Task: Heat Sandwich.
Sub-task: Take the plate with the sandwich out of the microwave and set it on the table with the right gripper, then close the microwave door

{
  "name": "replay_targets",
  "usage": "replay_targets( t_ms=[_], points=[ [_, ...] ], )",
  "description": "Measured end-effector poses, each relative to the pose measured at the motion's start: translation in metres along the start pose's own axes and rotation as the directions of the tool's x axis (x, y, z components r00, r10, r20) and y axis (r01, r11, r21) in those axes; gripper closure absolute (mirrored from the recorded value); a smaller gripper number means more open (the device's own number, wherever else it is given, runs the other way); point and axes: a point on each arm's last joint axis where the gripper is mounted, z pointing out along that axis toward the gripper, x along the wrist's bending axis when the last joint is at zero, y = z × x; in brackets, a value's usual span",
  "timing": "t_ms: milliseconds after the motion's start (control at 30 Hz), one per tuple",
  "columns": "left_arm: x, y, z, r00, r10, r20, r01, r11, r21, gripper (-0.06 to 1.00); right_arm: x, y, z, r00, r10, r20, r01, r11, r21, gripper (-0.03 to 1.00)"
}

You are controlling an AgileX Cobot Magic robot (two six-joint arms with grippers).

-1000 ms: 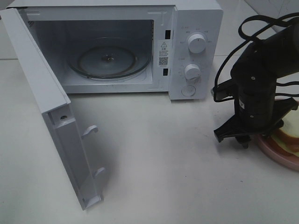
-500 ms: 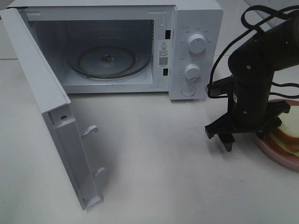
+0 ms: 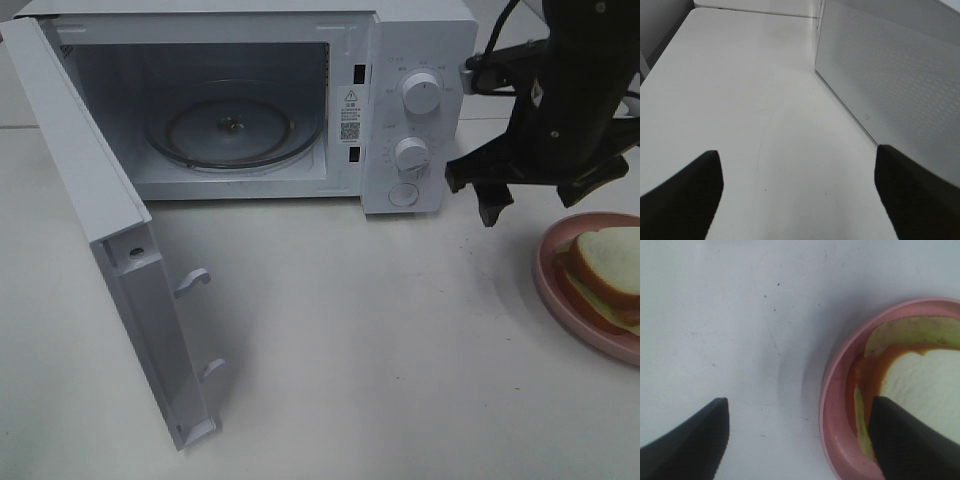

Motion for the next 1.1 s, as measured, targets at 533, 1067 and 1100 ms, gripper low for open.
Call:
replay_targets(
  t_ms=[533, 1067, 1100],
  points=[
    [0.000, 0.000, 0.000, 1.000, 0.000, 0.000, 0.000, 1.000, 0.000, 0.18, -0.064, 0.003, -0.040, 0.968, 0.167, -0.188, -0.159, 0.986, 0.056, 0.22],
    [0.000, 0.000, 0.000, 1.000, 0.000, 0.000, 0.000, 1.000, 0.000, 0.18, -0.082, -0.026, -0.090, 0.967, 0.161, -0.199, -0.156, 0.987, 0.042, 0.22],
    [0.000, 0.000, 0.000, 1.000, 0.000, 0.000, 0.000, 1.000, 0.000, 0.18, -0.083, -0.033, -0.095, 0.966, 0.160, -0.201, -0.157, 0.987, 0.032, 0.22]
  ],
)
